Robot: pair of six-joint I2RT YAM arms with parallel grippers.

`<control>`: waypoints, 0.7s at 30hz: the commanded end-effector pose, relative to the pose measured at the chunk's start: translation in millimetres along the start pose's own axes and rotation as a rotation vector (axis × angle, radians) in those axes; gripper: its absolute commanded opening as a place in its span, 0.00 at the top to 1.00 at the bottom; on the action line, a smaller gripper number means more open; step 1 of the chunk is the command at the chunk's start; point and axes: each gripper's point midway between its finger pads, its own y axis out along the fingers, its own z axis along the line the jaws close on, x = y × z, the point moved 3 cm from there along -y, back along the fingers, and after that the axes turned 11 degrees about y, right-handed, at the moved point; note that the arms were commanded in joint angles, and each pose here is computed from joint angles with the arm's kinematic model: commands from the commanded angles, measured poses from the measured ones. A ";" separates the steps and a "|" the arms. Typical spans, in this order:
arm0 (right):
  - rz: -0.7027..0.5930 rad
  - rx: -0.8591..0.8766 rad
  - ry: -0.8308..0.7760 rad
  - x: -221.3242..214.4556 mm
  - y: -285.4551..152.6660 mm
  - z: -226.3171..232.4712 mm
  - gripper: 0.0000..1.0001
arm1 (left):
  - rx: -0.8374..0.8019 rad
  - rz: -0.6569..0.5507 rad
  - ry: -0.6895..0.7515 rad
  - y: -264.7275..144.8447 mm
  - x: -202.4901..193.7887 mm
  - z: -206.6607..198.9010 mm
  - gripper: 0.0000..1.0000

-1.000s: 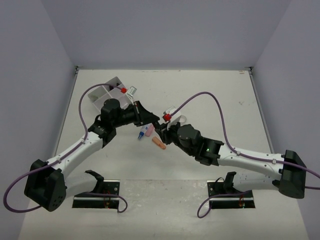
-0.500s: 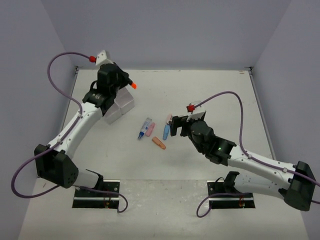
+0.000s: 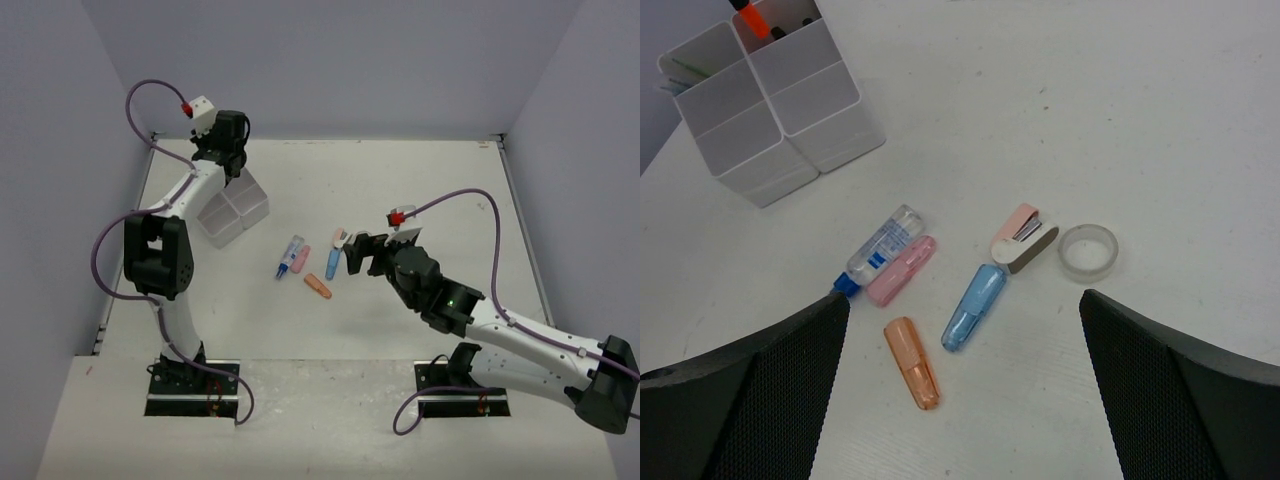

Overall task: Sort the stationery into containers
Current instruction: Place the pen in the storage box.

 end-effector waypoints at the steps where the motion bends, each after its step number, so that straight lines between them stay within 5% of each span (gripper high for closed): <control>1: -0.010 0.029 0.030 2.9 1.6 6.6 0.01 | 0.104 -0.078 -0.039 -1.5 25.1 13.6 1.00; 10: -0.004 0.055 0.026 3.0 1.1 10.6 0.01 | 0.129 -0.059 -0.024 7.0 -5.6 15.6 1.00; 13: 0.004 0.061 0.025 1.5 1.6 11.7 0.01 | 0.119 -0.048 -0.020 10.1 -12.8 13.7 0.92; 18: 0.023 0.064 0.017 -4.0 3.4 11.7 0.01 | 0.073 -0.035 -0.028 6.0 -14.3 8.4 0.35; 21: 0.048 0.070 0.022 -9.6 6.3 13.3 0.01 | 0.036 -0.049 -0.066 -5.9 0.0 7.7 0.27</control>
